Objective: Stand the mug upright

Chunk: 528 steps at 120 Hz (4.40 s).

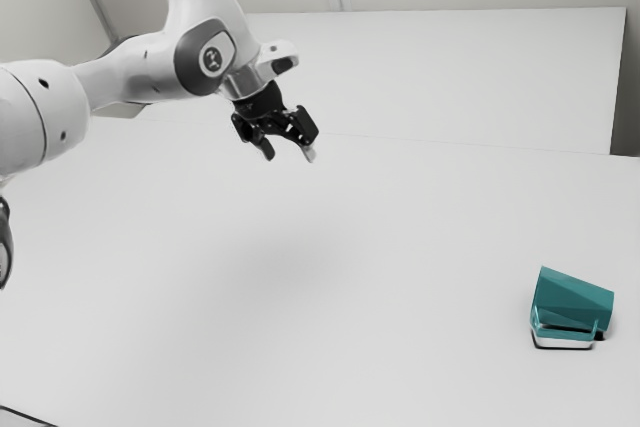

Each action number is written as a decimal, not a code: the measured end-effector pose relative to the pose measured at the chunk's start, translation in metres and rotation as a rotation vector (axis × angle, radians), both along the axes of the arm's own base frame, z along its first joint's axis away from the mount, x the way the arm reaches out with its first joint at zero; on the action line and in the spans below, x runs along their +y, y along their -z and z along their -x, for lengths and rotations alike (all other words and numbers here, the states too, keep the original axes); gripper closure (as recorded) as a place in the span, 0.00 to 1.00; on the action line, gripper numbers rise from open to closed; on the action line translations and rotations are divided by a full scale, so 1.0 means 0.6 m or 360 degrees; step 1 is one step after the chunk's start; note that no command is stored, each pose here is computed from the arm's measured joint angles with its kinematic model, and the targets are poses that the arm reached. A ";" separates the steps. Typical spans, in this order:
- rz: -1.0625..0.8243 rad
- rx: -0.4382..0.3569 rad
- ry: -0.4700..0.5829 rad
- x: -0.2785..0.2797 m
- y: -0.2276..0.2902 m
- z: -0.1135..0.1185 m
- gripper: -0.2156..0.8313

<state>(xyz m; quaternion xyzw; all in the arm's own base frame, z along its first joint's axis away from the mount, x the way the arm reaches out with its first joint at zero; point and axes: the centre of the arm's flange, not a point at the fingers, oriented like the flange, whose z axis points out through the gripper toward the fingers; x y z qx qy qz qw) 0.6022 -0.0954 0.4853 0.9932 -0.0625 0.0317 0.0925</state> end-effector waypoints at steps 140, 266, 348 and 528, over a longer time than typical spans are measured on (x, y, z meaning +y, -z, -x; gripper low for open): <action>0.0565 -0.0019 0.0018 -0.459 0.230 0.075 0.21; 0.0687 -0.0103 -0.0014 -0.611 0.300 0.126 0.24; 0.0731 -0.0244 0.0100 -0.674 0.253 0.139 0.75; -0.0356 0.0052 -0.0105 0.065 0.085 0.057 0.96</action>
